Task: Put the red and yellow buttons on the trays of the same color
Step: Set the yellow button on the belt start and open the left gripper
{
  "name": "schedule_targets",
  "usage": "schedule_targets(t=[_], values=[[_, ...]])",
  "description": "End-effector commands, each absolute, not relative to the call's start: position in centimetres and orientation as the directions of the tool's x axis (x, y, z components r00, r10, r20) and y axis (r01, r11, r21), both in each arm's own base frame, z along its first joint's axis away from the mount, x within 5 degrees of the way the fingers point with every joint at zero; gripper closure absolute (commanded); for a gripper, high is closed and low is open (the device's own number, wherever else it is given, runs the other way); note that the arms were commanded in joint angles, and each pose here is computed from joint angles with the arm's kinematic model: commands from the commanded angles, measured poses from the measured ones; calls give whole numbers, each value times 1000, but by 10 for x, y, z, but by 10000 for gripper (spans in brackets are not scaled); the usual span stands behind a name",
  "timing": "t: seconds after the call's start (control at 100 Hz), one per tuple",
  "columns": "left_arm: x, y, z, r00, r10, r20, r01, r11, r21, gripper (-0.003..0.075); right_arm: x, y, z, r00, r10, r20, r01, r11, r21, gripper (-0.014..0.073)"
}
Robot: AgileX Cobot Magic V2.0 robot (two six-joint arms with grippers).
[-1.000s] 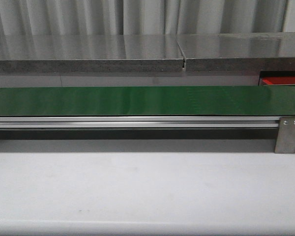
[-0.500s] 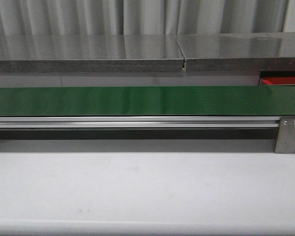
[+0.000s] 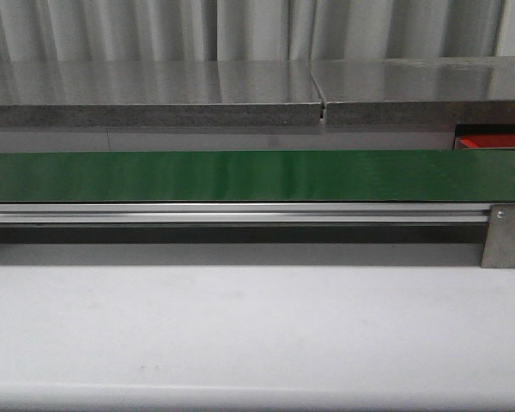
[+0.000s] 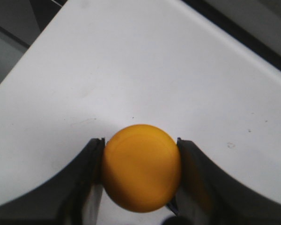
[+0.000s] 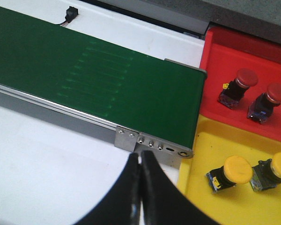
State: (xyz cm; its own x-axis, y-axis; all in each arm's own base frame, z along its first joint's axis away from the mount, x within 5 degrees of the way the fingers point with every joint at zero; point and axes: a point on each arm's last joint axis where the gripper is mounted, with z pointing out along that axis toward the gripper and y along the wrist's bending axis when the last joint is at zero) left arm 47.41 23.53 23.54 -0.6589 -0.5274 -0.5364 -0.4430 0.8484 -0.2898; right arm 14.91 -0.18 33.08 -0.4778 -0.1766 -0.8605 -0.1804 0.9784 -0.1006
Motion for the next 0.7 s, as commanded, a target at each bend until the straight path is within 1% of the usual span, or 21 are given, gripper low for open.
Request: schedule_targets(t=[0.0,0.06,0.15,0.26,0.41,0.57,0.69], values=[[460,223,321,-558,-475,-680,-386,874,-293,741,151,-3,345,-401,-172,-900,-153,981,-119,713],[451,219,338,-565,-436,-700,-365,893,-262,741,151,-3,345,-401,-172,-900,-153,981,-119,713],[438,213,359,-591,-396,-703,-346,912,-223,741,151,-3,345,-401,-172,-900,-153,981,-119,713],[425,203,379,-596,-393,-700,-326,915,-236,741,151,-3,345,-401,-172,-900,-153,981,-119,713],[415,179,402,-612,-363,-702,-276,930,-241,741,151,-3,345,-401,-172,-900,-153,981,-119,713],[413,146,415,-657,-309,-688,-205,951,-231,741,151,-3,345,-401,-172,-900,-153,981,-119,713],[416,120,412,-720,-245,-649,-157,969,-191,741,151,-3,345,-401,-172,-900,-153,981,-119,713]])
